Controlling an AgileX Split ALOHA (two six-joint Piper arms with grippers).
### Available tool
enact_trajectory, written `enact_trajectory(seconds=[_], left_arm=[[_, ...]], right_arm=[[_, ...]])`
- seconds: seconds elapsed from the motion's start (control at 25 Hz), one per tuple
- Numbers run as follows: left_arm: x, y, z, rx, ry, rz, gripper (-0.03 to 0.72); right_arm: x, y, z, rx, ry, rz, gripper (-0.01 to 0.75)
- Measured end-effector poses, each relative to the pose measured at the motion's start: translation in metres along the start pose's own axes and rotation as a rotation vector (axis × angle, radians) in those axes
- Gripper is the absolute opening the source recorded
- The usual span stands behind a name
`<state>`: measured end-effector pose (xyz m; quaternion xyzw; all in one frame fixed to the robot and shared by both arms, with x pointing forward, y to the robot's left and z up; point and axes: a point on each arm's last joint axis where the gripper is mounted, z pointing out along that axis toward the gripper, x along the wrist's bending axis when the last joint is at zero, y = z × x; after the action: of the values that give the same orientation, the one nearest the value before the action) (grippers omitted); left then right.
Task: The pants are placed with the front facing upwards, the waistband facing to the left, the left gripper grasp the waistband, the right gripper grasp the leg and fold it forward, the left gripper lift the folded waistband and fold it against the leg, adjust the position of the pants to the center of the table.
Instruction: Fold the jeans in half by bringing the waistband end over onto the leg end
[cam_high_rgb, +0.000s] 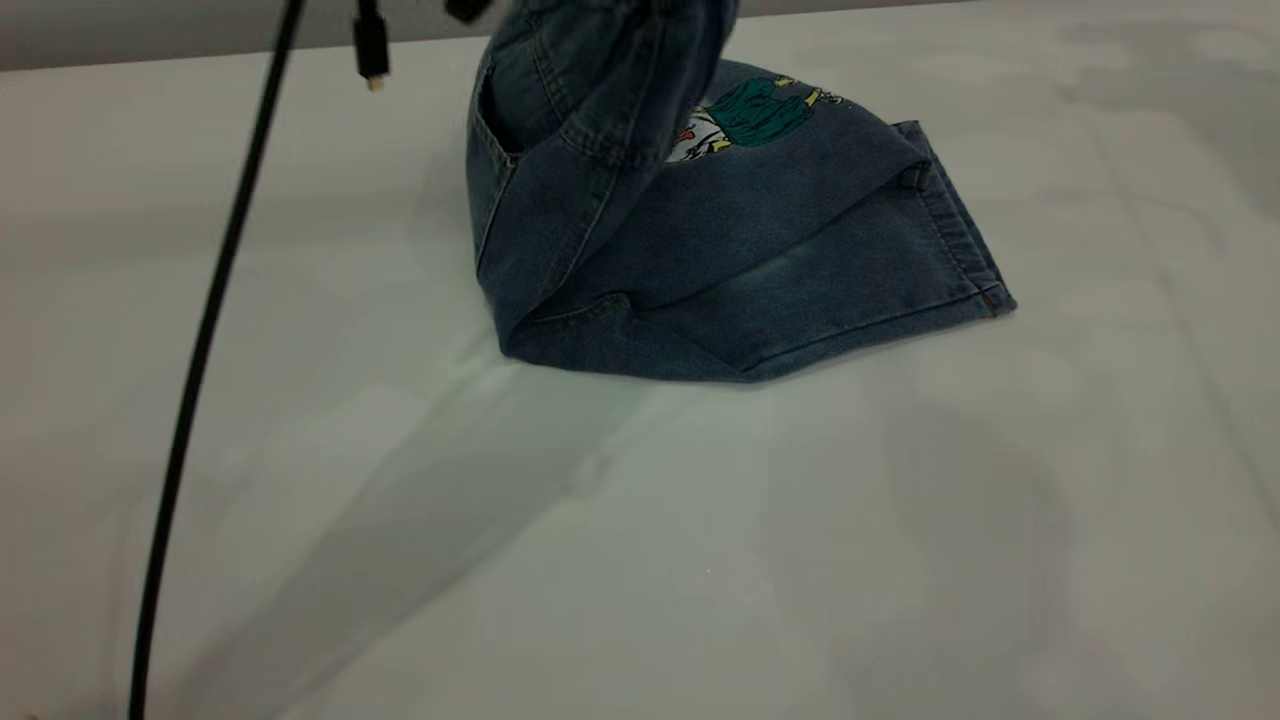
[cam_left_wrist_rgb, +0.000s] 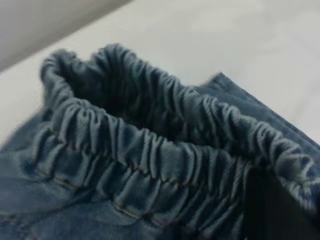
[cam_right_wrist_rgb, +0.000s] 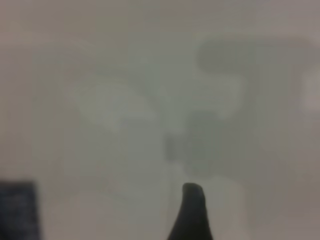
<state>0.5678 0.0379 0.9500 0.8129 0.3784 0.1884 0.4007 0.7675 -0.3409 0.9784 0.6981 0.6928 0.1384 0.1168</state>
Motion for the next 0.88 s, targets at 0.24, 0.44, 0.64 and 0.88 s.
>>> enact_trajectory(seconds=[0.24, 0.44, 0.64, 0.88], left_arm=[[-0.020, -0.009, 0.032, -0.006, -0.066, 0.027, 0.090], [-0.031, -0.027, 0.059, -0.039, -0.141, 0.025, 0.090], [-0.037, -0.048, 0.080, -0.077, -0.215, 0.009, 0.090], [-0.040, -0.060, 0.090, -0.089, -0.247, -0.004, 0.193]], right_arm=[[-0.037, -0.003, -0.006, -0.011, -0.003, 0.075, 0.510], [-0.039, -0.003, -0.007, -0.014, 0.009, 0.081, 0.510], [-0.038, -0.003, -0.006, -0.015, 0.013, 0.084, 0.510], [-0.038, -0.003, -0.006, -0.015, 0.017, 0.088, 0.510]])
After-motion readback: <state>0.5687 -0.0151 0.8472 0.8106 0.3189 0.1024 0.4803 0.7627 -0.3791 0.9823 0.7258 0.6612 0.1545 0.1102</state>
